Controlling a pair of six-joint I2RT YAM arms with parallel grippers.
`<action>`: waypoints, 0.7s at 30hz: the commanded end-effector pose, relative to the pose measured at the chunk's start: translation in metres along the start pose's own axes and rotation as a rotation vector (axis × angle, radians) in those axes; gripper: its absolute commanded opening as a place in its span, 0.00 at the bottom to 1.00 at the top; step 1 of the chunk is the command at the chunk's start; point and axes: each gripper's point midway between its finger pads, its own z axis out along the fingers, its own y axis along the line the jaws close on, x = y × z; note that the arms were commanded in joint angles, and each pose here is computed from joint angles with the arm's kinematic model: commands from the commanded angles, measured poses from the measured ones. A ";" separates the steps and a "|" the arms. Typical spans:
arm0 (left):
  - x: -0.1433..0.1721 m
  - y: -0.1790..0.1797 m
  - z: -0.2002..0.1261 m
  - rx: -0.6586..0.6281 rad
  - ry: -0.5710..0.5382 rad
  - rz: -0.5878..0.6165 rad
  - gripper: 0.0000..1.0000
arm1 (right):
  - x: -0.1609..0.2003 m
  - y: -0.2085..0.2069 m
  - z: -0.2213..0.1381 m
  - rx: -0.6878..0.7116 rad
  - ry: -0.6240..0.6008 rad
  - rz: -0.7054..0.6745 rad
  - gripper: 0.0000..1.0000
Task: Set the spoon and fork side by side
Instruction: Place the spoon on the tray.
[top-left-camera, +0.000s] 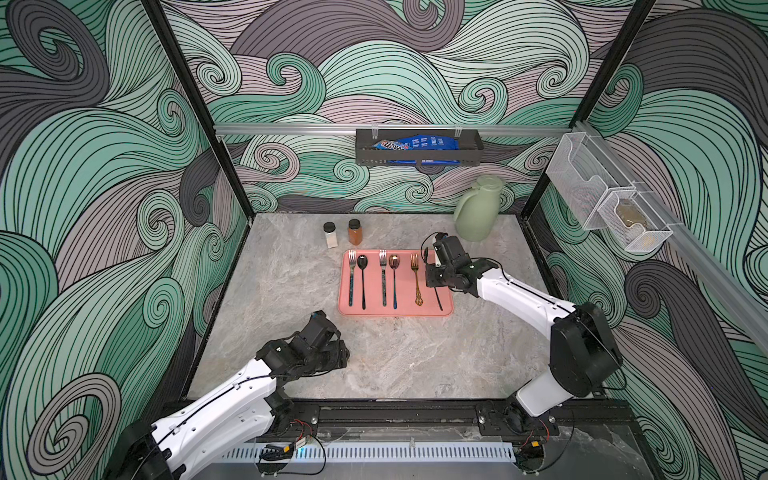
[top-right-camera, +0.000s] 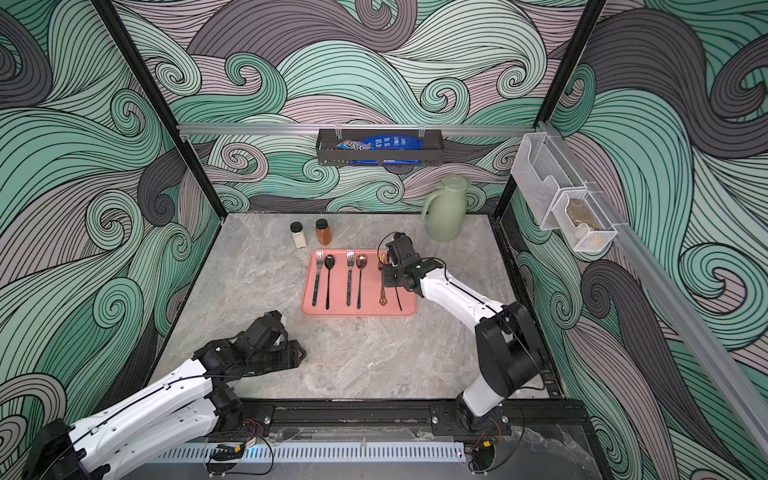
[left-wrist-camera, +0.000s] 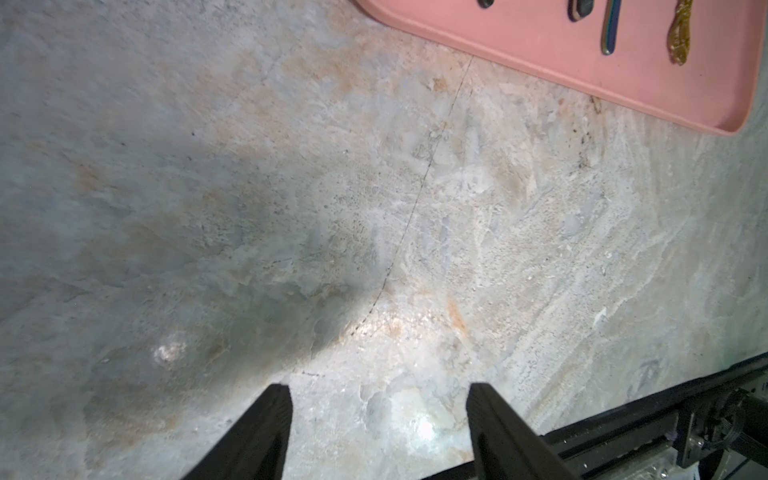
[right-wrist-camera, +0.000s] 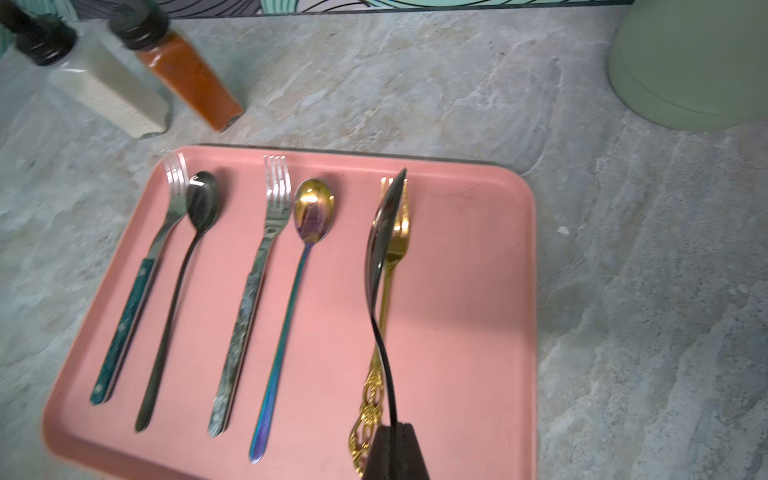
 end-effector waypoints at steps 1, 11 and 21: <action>-0.012 -0.008 0.000 0.010 -0.033 0.017 0.71 | -0.005 -0.019 0.022 0.050 0.031 0.049 0.03; -0.015 -0.009 0.009 -0.030 -0.004 0.022 0.71 | 0.011 -0.028 0.075 0.087 0.106 0.106 0.03; -0.015 -0.008 0.010 -0.043 0.011 0.023 0.71 | 0.016 -0.026 0.095 0.067 0.141 0.124 0.03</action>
